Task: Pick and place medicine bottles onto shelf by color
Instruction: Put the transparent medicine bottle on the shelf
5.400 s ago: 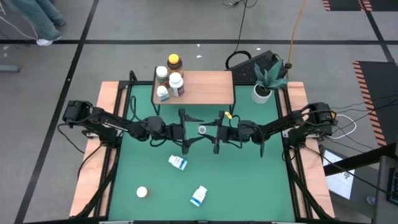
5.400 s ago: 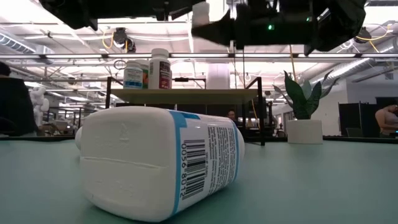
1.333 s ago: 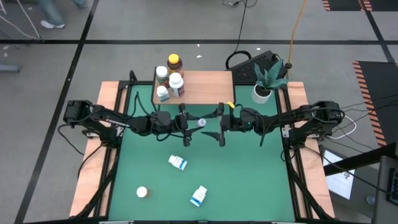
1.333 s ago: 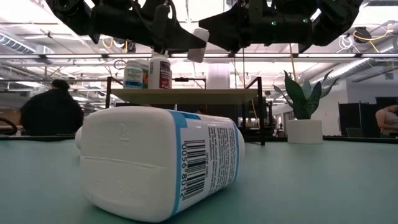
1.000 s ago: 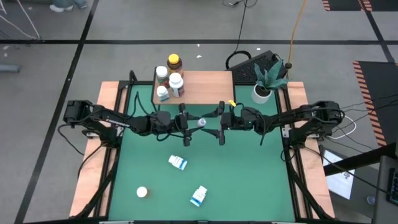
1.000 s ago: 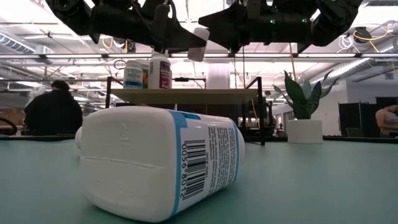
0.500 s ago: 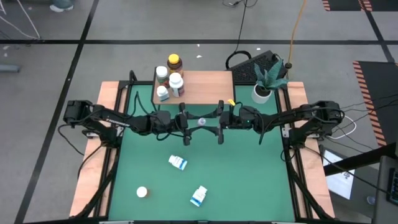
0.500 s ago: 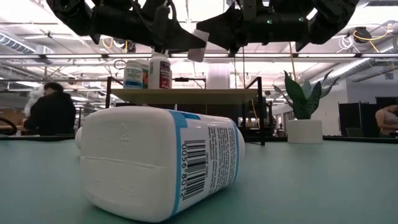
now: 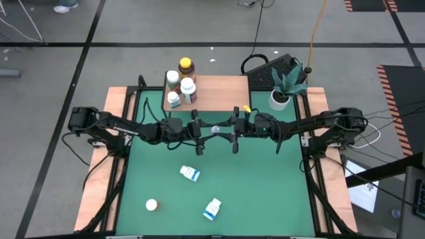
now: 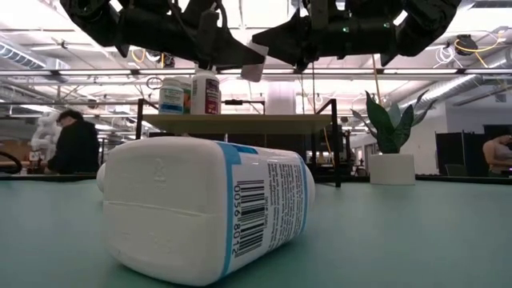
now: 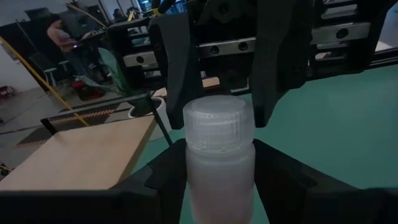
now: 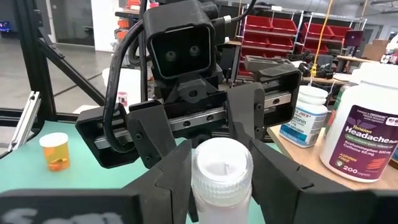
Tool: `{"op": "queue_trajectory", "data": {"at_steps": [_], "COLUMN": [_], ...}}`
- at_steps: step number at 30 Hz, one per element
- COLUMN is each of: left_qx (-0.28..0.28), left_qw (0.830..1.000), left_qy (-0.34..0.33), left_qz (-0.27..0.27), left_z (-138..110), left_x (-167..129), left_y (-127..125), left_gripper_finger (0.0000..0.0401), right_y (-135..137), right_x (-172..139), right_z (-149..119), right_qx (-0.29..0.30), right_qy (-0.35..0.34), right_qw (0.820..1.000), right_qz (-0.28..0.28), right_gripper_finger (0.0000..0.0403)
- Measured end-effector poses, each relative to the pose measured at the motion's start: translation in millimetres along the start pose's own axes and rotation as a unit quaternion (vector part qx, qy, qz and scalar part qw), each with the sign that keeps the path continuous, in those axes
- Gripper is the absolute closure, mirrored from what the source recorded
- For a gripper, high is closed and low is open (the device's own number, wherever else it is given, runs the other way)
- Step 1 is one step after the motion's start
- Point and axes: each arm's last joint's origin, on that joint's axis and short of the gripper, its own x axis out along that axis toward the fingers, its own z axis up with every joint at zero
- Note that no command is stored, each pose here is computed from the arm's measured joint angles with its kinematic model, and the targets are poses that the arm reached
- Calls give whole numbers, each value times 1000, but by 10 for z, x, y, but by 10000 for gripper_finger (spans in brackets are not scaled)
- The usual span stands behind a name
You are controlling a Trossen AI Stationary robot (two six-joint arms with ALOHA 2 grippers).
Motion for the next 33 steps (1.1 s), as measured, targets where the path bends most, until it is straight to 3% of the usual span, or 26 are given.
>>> {"op": "queue_trajectory", "data": {"at_steps": [15, 21, 28, 33], "left_qx": [-13, -13, -25, -31], "left_qw": [999, 998, 996, 991], "left_qy": [21, 35, 53, 70], "left_qz": [38, 46, 74, 108], "left_z": [4, 155, 353, 465], "left_x": [-28, -231, -599, -935], "left_y": [31, 113, 245, 345], "left_gripper_finger": [74, 64, 62, 62], "right_y": [-13, -76, -141, -415], "right_x": [25, 93, 56, 95], "right_z": [26, 157, 370, 690], "right_qx": [1, -5, -41, -68], "right_qy": [11, 45, 20, 11], "right_qw": [1000, 999, 998, 995], "right_qz": [-1, -18, -35, -74], "right_gripper_finger": [269, 269, 268, 268]}}
